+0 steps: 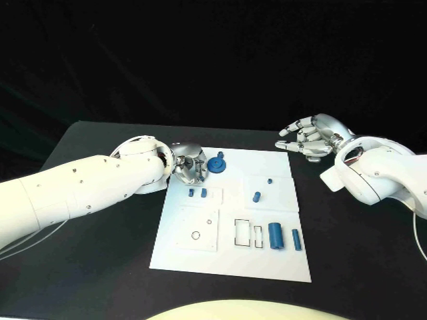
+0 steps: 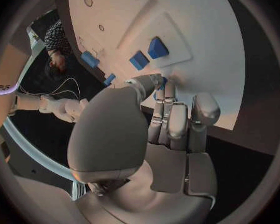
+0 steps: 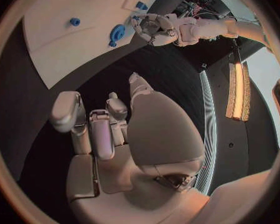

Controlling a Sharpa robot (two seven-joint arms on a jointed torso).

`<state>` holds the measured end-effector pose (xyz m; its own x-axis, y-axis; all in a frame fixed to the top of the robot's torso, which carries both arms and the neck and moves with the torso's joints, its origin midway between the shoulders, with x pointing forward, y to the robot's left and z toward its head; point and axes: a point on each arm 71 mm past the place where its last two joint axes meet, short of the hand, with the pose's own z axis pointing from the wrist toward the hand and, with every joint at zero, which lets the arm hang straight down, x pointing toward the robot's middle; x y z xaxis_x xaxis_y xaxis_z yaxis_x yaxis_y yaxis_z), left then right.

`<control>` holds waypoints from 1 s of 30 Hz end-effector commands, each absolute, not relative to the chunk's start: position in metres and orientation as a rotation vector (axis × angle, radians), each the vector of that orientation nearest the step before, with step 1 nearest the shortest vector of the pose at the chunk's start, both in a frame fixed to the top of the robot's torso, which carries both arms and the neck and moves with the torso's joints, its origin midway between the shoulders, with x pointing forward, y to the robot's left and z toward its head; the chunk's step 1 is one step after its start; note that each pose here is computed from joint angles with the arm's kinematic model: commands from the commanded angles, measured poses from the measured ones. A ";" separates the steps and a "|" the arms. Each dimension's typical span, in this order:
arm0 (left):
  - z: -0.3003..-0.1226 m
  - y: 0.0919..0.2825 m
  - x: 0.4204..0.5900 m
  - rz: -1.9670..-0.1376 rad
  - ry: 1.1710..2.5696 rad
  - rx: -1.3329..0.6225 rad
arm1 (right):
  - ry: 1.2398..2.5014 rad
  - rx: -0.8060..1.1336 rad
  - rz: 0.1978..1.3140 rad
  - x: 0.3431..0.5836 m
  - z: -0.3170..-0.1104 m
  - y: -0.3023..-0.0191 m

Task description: Assemble the parts on the task board

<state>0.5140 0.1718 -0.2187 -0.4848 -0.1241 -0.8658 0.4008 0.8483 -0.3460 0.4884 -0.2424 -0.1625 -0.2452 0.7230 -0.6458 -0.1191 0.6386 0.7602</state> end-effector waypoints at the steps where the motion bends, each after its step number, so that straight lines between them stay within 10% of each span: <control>1: -0.224 0.171 0.511 -0.630 2.024 0.216 | 1.645 0.492 0.870 0.488 -0.163 -0.241; 30: -0.224 0.175 0.511 -0.622 2.019 0.188 | 1.653 0.499 0.862 0.491 -0.165 -0.244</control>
